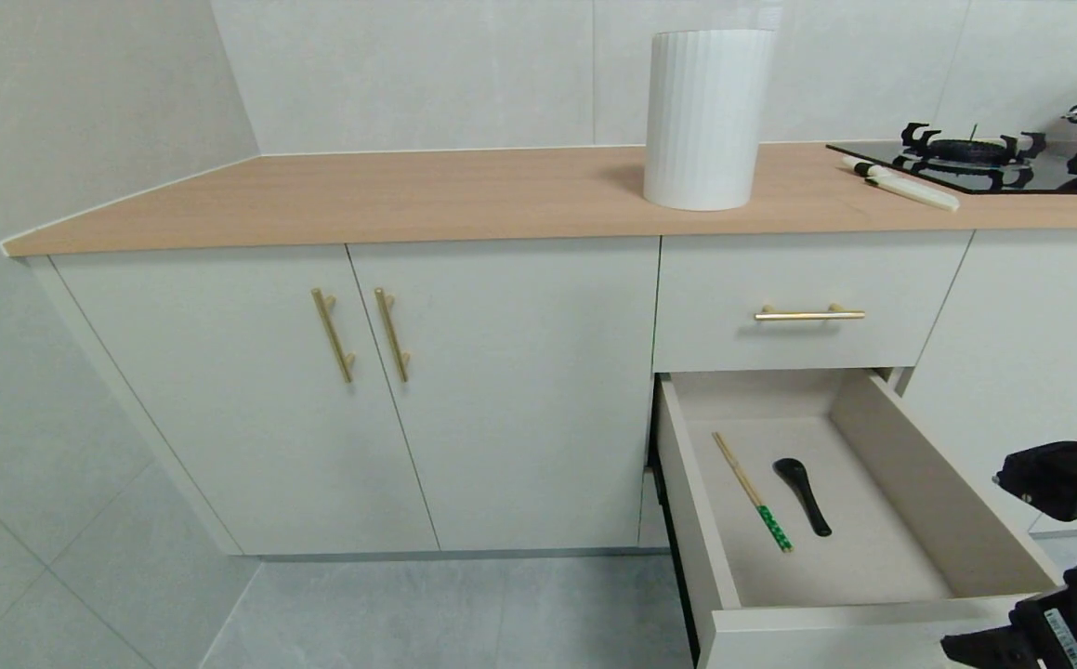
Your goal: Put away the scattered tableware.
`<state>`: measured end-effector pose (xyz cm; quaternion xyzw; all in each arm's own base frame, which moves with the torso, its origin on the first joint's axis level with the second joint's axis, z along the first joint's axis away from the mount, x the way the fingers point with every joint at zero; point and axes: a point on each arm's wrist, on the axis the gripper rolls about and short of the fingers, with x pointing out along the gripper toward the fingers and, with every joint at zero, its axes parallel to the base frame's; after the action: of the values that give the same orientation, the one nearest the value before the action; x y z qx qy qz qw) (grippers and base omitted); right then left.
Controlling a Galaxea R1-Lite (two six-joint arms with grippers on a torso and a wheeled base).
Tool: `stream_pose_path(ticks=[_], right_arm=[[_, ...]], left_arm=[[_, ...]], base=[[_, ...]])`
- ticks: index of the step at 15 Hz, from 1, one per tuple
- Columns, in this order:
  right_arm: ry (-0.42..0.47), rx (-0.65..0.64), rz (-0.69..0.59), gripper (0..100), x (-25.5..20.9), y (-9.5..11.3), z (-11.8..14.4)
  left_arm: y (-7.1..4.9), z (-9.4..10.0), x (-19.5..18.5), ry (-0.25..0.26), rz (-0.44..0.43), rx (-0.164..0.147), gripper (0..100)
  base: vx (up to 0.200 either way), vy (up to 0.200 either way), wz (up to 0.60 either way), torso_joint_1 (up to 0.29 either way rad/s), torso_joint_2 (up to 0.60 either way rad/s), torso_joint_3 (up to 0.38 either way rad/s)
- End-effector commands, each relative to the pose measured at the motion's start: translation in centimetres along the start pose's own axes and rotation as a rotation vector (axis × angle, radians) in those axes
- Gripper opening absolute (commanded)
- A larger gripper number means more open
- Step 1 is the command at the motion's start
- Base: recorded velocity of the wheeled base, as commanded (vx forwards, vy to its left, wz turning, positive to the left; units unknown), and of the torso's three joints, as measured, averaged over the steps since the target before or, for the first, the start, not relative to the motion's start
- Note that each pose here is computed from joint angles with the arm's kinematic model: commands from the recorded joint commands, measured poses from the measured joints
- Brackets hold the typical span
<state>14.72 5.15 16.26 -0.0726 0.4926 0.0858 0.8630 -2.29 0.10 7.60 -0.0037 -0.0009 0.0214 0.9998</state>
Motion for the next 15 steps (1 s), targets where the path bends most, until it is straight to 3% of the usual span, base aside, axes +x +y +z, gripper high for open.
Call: stream_pose_path(ticks=[1, 13, 15], right_arm=[[0.095, -0.009, 0.030, 100, 1.6, 0.3, 0.2], [0.302, 0.040, 0.013, 100, 6.3, 0.7, 0.8], [0.282, 0.072, -0.006, 100, 7.3, 0.4, 1.3]], left_arm=[[0.0, 0.0, 0.0, 0.000, 0.000, 0.000, 100], [0.0, 0.0, 0.0, 0.000, 0.000, 0.000, 100], [0.0, 0.0, 0.0, 0.000, 0.000, 0.000, 100]], base=[[0.000, 0.000, 0.00, 0.000, 0.00, 0.000], [0.000, 0.000, 0.00, 0.000, 0.00, 0.000], [0.000, 0.000, 0.00, 0.000, 0.00, 0.000]])
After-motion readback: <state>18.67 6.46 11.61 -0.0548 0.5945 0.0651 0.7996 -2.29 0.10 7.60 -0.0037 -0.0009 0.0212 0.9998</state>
